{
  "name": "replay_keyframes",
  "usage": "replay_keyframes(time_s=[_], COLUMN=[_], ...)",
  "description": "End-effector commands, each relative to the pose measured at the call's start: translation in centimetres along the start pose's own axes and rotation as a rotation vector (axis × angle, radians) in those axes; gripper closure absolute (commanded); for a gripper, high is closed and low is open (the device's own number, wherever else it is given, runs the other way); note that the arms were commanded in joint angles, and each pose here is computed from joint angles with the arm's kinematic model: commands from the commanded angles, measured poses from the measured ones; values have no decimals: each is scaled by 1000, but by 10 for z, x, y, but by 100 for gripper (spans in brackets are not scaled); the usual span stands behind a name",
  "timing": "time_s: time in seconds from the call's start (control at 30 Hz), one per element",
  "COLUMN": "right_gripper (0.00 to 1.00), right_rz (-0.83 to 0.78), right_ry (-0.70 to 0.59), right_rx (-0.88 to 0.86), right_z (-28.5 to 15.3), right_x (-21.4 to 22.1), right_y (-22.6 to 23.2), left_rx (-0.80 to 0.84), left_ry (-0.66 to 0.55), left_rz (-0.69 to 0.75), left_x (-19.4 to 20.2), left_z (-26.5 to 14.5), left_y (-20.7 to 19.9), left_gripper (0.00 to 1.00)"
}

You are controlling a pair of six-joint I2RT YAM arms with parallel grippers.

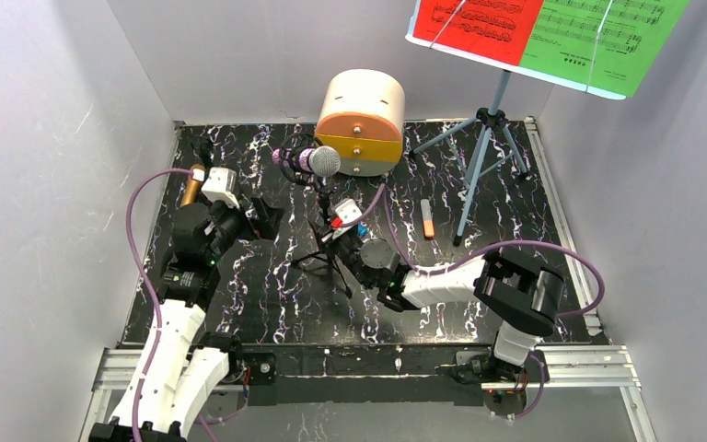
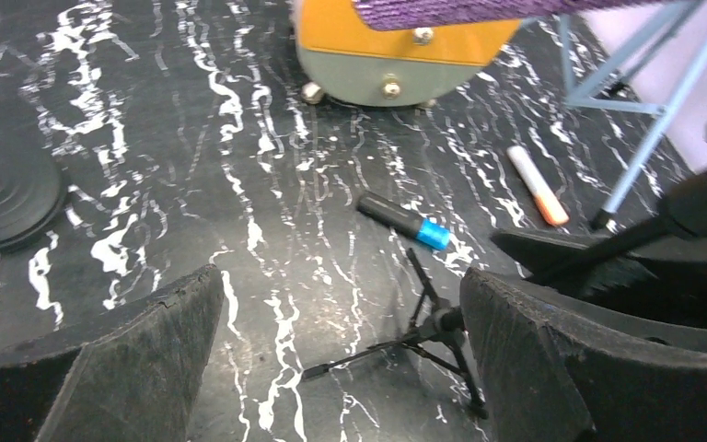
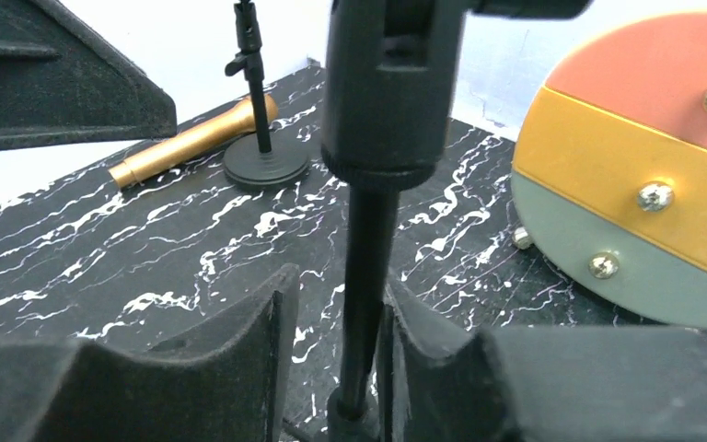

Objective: Pack up the instrument practice props
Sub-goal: Place the microphone stand with the microphone at the center of the board, then adjust the microphone stand with the microphone at the center of the board.

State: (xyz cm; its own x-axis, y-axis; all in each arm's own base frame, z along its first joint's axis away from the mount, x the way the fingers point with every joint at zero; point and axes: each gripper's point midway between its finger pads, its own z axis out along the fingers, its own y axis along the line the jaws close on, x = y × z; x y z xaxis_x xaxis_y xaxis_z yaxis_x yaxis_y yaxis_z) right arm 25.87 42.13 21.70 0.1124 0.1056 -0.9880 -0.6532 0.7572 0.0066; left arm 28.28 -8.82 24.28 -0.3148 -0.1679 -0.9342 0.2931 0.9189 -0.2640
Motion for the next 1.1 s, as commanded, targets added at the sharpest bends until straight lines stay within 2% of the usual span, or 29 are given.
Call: replay_keyframes(time_s=[0.0,0.17,0.43,0.63,0.73,1.07], right_gripper=[52,31,16,17,19,24], right_rz=[39,38,203,376,454,531], right_ry=[-30,46,191,317,335,386], right_rx=[-53,-198,-450,-629,-707,-819], right_z=[5,-16,-57,-68,-68,-55], right_x=[-30,-30,-29,-14,-10,7], right_y=[13,23,0,-24,-29,-31], left_rx=[185,252,339,413,450,475], left_ry=[-10,12,-22,-29,-35,-48], left_rz=[33,29,68,63,47,8], left_x=[0,7,11,15,18,19], left_z=[1,4,-4,-4,-1,6], left_y=[-31,-41,-67,-83,-91,-98], left_gripper=[2,2,4,6,7,7])
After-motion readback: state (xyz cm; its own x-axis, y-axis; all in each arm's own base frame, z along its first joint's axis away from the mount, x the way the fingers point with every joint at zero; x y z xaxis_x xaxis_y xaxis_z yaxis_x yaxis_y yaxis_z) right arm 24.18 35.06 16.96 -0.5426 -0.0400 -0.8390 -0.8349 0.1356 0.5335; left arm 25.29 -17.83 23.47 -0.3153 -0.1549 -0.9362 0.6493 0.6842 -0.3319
